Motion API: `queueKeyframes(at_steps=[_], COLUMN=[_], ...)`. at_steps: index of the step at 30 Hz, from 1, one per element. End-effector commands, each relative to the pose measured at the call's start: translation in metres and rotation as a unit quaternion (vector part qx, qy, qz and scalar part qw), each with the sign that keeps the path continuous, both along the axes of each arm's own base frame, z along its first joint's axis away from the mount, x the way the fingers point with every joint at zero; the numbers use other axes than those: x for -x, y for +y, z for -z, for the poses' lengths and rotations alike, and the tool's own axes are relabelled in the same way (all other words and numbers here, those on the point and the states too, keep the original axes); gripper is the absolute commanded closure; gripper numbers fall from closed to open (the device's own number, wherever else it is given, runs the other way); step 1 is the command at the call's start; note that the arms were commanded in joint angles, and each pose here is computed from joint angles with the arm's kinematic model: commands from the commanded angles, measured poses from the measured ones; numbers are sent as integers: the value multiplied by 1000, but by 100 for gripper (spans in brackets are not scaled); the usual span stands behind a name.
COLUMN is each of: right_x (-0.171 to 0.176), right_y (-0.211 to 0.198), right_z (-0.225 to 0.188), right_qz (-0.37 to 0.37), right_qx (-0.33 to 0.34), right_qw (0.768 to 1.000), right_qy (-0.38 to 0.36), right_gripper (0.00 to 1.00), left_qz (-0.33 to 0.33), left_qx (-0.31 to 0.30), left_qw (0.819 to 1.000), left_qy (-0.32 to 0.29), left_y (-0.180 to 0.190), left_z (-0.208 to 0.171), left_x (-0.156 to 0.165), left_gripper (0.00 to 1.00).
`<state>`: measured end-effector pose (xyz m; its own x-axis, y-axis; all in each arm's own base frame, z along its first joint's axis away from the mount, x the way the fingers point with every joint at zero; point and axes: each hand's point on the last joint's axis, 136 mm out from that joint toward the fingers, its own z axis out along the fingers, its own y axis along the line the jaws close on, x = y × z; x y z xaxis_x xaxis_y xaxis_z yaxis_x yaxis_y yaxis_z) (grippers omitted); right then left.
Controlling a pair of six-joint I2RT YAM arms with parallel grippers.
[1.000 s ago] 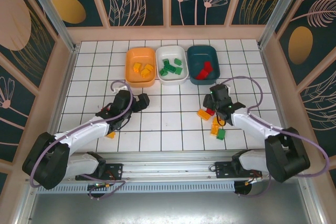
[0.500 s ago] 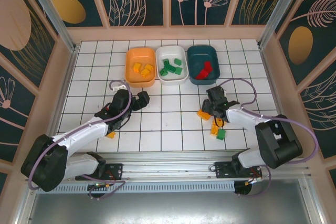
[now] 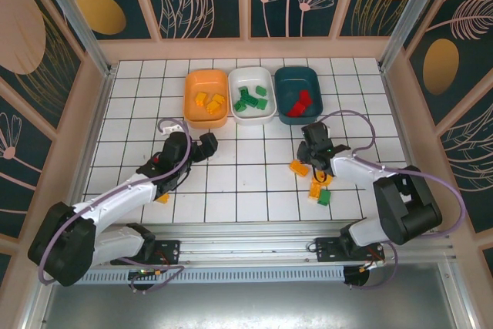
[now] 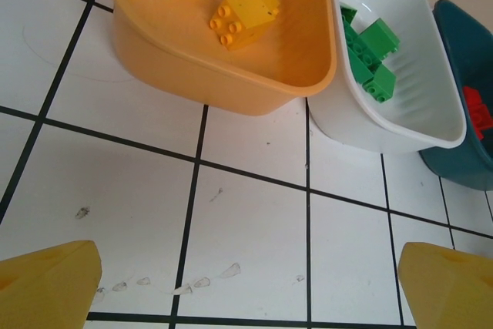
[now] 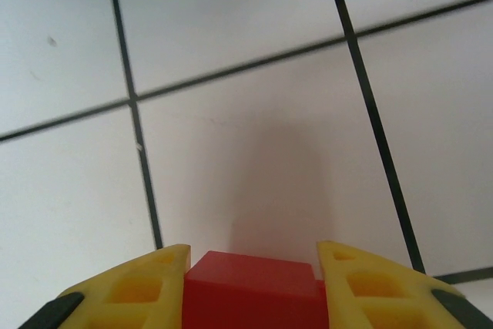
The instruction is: Sort the legos into containers by color
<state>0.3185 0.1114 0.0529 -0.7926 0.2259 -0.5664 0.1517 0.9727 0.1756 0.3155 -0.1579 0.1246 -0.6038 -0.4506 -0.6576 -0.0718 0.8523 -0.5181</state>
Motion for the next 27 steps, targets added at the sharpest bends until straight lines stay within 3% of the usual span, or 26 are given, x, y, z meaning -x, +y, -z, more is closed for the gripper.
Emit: queueKeyframes(at_steps=[1,9,18,22,27], right_x=[-26,-92,-194,-217,-207], right_y=[4,3,-5,-3,0], right_z=[-55,-111,-95,-102,-136], right_qz=[1,16,13,11,13], right_qx=[2,11,12,4,-13], right_qw=[997,988,992,992,987], right_qy=[-81,-155,-122,-124,-159], right_gripper=[70,70,65,47,39], left_qz=[-18,-47,-75,-81,-105], left_qx=[-4,2,-22,-38,-48], left_qw=[1000,999,997,996,993], left_qy=[-12,-10,-11,-16,-6], left_y=[9,19,39,47,59], left_z=[-4,-3,-3,-8,-7], left_x=[0,4,14,17,23], left_gripper=[1,1,2,2,1])
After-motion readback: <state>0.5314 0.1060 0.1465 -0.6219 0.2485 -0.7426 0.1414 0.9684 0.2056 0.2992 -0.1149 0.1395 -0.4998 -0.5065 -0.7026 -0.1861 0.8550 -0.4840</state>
